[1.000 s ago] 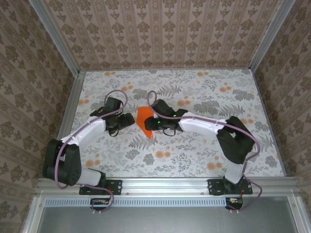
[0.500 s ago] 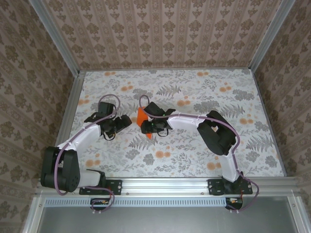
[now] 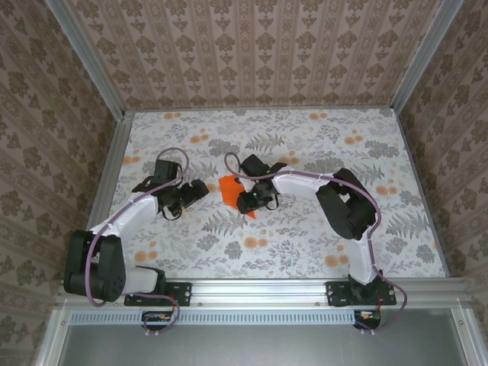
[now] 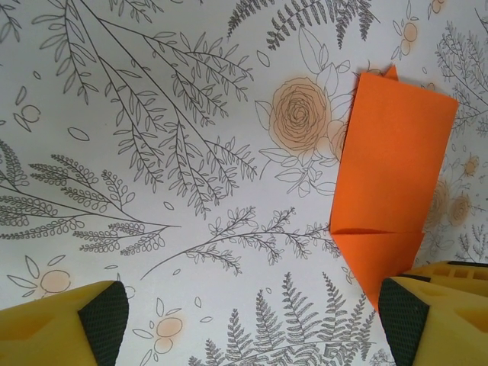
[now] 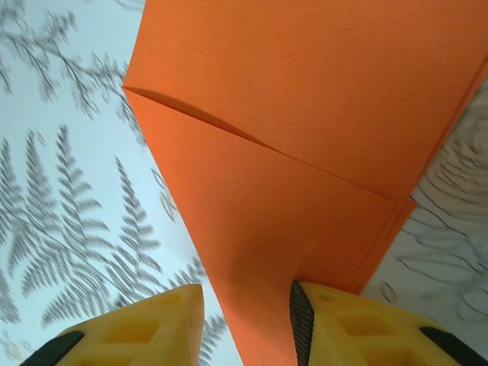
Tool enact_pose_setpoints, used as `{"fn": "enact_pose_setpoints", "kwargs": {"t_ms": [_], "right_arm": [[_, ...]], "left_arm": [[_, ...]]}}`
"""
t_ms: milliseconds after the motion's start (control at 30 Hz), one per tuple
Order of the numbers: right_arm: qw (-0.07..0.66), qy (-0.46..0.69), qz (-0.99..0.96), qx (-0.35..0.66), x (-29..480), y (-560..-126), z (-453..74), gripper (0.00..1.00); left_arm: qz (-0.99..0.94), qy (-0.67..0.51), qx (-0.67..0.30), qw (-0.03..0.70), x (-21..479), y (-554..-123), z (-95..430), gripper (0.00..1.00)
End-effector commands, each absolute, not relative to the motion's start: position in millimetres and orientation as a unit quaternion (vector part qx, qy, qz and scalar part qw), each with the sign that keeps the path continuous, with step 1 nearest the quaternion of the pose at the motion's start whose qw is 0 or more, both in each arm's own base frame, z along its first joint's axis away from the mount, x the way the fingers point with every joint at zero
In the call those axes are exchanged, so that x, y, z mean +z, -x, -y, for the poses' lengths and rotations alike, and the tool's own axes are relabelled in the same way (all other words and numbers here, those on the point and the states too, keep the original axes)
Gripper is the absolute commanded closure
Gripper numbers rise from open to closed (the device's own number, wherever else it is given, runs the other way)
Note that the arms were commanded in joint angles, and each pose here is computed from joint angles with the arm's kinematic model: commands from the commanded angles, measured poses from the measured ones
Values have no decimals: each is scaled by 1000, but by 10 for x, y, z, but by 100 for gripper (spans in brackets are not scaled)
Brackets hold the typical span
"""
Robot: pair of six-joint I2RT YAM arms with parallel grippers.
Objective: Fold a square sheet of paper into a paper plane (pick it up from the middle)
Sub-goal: Fold the wing for the fifth time at the center of the table.
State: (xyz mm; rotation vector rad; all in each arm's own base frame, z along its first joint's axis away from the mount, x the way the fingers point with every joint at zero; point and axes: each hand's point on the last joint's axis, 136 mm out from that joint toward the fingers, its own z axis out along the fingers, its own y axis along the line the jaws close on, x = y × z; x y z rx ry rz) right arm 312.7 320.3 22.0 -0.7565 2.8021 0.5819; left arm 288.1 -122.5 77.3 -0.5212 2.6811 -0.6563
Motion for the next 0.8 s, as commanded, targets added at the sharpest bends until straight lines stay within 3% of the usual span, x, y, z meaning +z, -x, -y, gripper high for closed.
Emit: {"fn": "enact_pose_setpoints", "kwargs": {"t_ms": [0,267,500,767], "right_arm": [[70,304,-930,193,312,-2930,-3002,62],[197,221,-918,263,937,-3183,-3184,56],[172,175,-933,262,699,-3273,-3244,65],[173,154,-942,243,525,-3406,-3203,67]], "left_arm": [[-941,168,-242,165,787,-2891,1269,12],[-936,167,-266,158,743,-2904,1416,11],[-926,167,-296,162,772,-2904,1622,11],[-924,151,-315,153,752,-2859,1859,10]]}}
